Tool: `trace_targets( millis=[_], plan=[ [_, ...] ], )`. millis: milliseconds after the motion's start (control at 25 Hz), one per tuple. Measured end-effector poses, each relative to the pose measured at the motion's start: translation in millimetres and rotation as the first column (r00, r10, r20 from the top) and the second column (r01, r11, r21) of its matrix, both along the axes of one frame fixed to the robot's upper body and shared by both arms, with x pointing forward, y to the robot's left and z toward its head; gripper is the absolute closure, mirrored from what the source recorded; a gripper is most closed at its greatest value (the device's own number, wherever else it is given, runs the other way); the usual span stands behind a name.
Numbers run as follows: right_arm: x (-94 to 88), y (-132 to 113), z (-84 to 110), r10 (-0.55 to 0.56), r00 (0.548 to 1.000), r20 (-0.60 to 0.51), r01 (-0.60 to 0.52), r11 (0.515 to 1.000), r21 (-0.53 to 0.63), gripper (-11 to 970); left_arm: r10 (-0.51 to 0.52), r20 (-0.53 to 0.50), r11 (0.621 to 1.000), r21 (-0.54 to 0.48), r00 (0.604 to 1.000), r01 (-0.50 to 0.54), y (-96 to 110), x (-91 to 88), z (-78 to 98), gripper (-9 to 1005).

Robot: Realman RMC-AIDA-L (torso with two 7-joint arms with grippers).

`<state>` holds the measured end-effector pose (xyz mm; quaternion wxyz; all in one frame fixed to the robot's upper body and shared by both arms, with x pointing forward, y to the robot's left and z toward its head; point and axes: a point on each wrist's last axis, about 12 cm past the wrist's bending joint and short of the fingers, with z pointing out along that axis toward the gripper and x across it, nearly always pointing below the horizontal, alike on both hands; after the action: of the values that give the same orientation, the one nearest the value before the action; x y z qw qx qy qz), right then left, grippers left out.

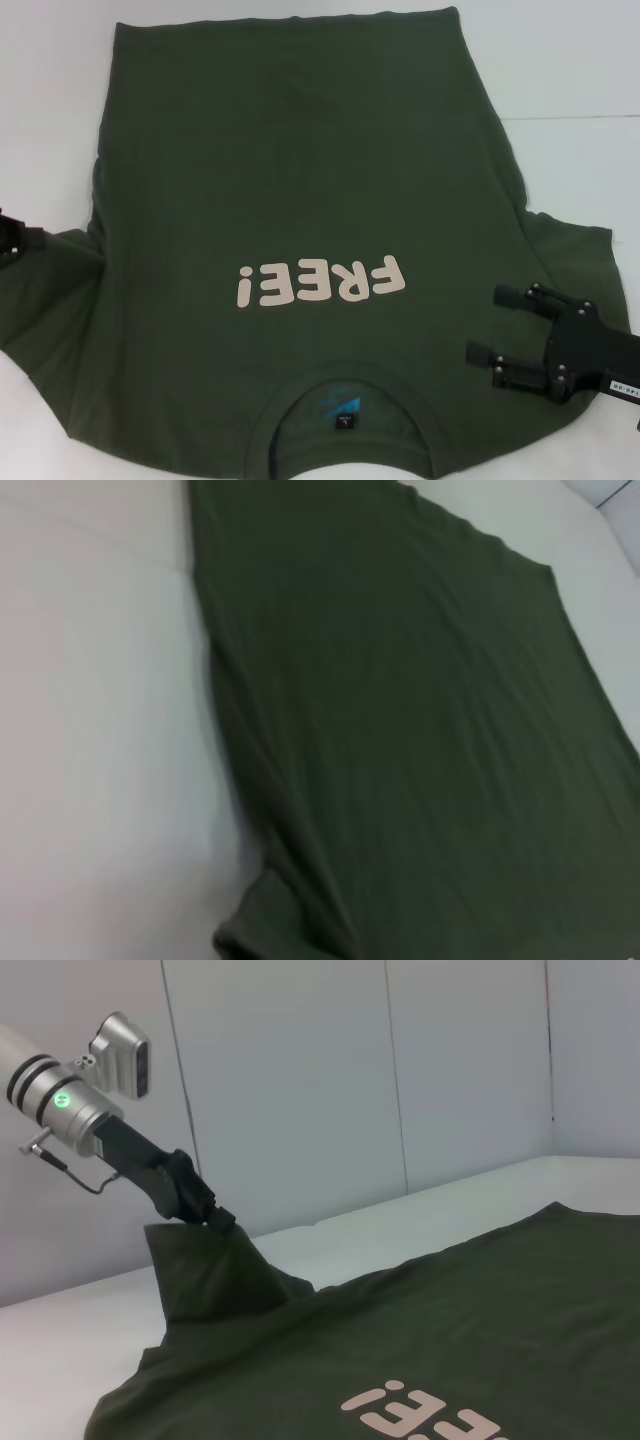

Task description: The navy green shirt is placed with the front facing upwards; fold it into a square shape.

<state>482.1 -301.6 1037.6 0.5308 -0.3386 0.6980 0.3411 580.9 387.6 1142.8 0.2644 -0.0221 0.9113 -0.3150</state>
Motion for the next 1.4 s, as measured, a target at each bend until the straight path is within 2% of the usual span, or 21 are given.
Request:
trace_targets(
  millis=[560, 1160, 1280, 1400],
  plan=[
    [-2.9, -1, -1.9, -0.005, 1.000, -0.002, 0.005, 1.000, 0.000, 63, -0.015, 0.013, 0.992, -0.124, 1.000, 0.017, -19, 7.2, 9.0, 961],
    [-3.6, -2, -2.5, -0.022, 1.000, 0.001, 0.022, 1.000, 0.011, 64, -0.018, 0.011, 0.990, -0.138, 1.000, 0.020, -32, 13.3, 9.4, 960],
    [-4.1, -2, -2.5, -0.023, 1.000, 0.001, 0.023, 1.000, 0.012, 63, -0.030, 0.010, 0.995, -0.099, 1.000, 0.031, -34, 17.1, 11.3, 960],
    [-4.9, -2, -2.8, -0.025, 1.000, 0.000, 0.025, 1.000, 0.013, 63, -0.013, 0.010, 0.997, -0.070, 1.000, 0.014, -27, 18.0, 14.6, 960]
  ],
)
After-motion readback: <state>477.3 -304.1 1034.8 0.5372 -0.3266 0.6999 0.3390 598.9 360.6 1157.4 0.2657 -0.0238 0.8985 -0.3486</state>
